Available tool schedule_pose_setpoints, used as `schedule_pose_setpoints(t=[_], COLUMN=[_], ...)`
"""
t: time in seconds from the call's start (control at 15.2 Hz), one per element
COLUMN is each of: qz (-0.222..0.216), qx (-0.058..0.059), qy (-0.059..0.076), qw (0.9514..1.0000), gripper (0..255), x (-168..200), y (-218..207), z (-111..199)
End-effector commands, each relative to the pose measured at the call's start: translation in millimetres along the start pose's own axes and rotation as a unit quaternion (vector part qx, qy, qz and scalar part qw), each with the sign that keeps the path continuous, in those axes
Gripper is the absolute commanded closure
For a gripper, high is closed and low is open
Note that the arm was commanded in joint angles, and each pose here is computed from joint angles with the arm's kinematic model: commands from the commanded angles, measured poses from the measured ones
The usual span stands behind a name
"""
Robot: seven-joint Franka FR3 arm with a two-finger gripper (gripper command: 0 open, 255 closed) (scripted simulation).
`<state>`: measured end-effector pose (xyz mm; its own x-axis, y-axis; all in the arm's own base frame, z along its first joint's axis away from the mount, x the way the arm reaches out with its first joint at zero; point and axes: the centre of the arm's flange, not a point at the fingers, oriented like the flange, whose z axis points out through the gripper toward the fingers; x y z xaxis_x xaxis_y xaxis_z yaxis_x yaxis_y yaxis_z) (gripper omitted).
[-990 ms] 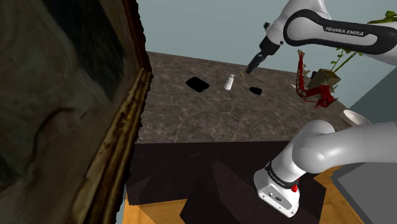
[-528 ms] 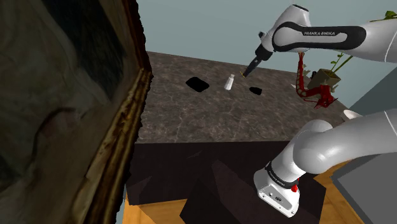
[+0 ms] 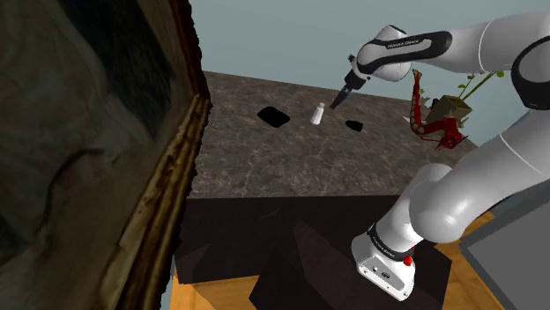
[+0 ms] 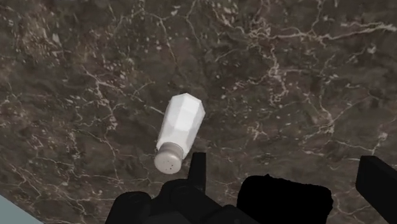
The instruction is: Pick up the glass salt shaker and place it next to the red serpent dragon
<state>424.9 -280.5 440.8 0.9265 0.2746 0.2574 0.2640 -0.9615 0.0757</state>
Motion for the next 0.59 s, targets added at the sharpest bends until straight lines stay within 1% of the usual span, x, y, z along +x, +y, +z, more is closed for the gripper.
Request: schedule_pose_setpoints(t=[0.0,0.46,0.53], qz=[-0.011,-0.044,-0.044], qx=[0.002,0.016,0.016], qy=[0.004,0.017,0.017], qw=[0.9999,0.9988,0.9988], gripper=[0,0,0], x=[1.4,14.6,14.8], y=[21.5,89.8,89.6], z=[20.0,84.4,89.7])
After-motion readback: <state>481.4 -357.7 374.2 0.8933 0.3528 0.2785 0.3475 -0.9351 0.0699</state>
